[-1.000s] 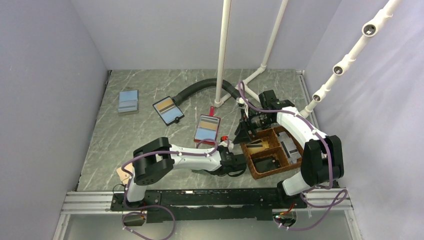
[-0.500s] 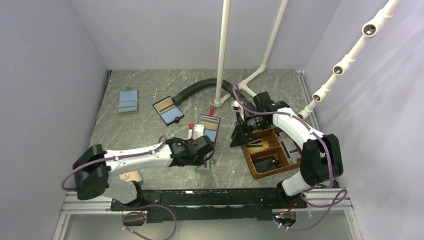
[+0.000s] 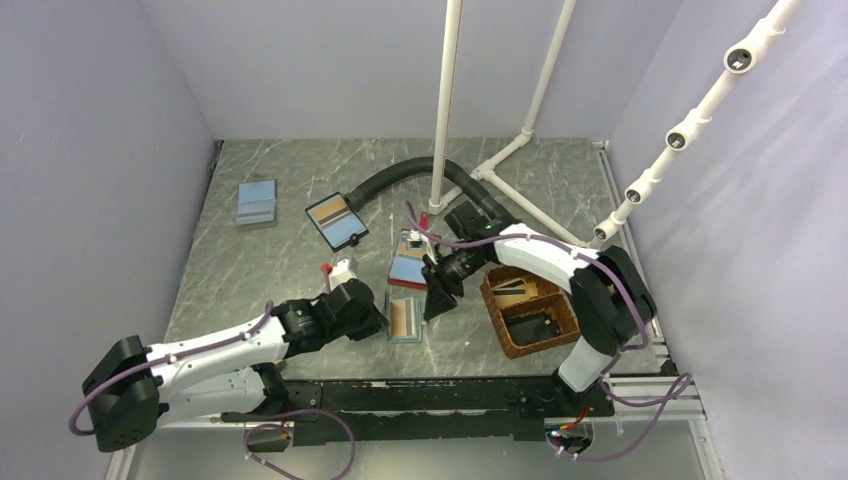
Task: Take the credit cards out of the card holder
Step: Open the card holder at the center of the board.
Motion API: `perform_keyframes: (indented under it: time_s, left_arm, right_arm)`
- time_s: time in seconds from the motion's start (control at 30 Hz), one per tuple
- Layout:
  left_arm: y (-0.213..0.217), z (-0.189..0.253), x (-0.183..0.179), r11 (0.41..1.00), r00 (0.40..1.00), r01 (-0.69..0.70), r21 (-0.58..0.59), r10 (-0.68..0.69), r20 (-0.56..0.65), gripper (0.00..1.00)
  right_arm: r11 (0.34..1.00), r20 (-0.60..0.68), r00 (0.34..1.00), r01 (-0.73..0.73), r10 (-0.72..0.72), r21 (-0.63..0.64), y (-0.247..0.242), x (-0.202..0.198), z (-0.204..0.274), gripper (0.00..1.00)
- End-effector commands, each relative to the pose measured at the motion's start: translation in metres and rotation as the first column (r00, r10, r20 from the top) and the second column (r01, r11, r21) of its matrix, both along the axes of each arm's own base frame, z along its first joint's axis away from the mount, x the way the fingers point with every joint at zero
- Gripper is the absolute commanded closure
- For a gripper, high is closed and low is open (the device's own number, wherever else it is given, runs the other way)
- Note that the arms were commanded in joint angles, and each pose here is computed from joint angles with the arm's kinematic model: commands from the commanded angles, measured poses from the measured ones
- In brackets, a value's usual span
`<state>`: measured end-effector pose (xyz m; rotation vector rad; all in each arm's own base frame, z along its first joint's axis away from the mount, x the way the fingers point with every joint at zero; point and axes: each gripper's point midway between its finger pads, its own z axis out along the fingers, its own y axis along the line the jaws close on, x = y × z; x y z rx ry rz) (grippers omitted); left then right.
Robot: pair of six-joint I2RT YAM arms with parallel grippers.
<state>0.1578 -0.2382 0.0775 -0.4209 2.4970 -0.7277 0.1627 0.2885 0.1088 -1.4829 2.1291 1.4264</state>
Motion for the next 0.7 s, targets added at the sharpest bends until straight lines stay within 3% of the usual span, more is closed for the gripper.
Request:
perform_keyframes:
  time_s: [0.0, 0.2, 0.5, 0.6, 0.67]
  left_arm:
    - [0.011, -0.016, -0.021, 0.999, 0.994, -0.033, -0.028, 0.03, -0.102, 0.87]
    - [0.014, -0.016, -0.025, 0.996, 0.994, -0.045, -0.079, 0.037, -0.1, 0.71]
    - [0.013, -0.007, -0.022, 0.994, 0.997, -0.037, -0.101, 0.03, -0.065, 0.58]
    - [0.01, -0.006, -0.021, 0.994, 0.999, -0.016, -0.11, 0.011, -0.049, 0.47]
    - [0.009, -0.005, -0.02, 0.993, 0.999, -0.012, -0.118, 0.007, -0.04, 0.47]
  right_arm:
    - [0.997, -0.016, 0.997, 0.073, -0.073, -0.006, 0.036, 0.022, 0.004, 0.58]
    - [0.992, -0.08, 0.991, 0.101, -0.107, -0.08, 0.045, 0.024, -0.018, 0.58]
    - [0.975, -0.06, 0.99, 0.118, -0.131, -0.19, 0.045, 0.019, -0.048, 0.56]
    - [0.973, -0.065, 0.989, 0.121, -0.136, -0.198, 0.047, 0.02, -0.048, 0.56]
    - [0.977, -0.073, 0.989, 0.112, -0.127, -0.182, 0.048, 0.018, -0.044, 0.56]
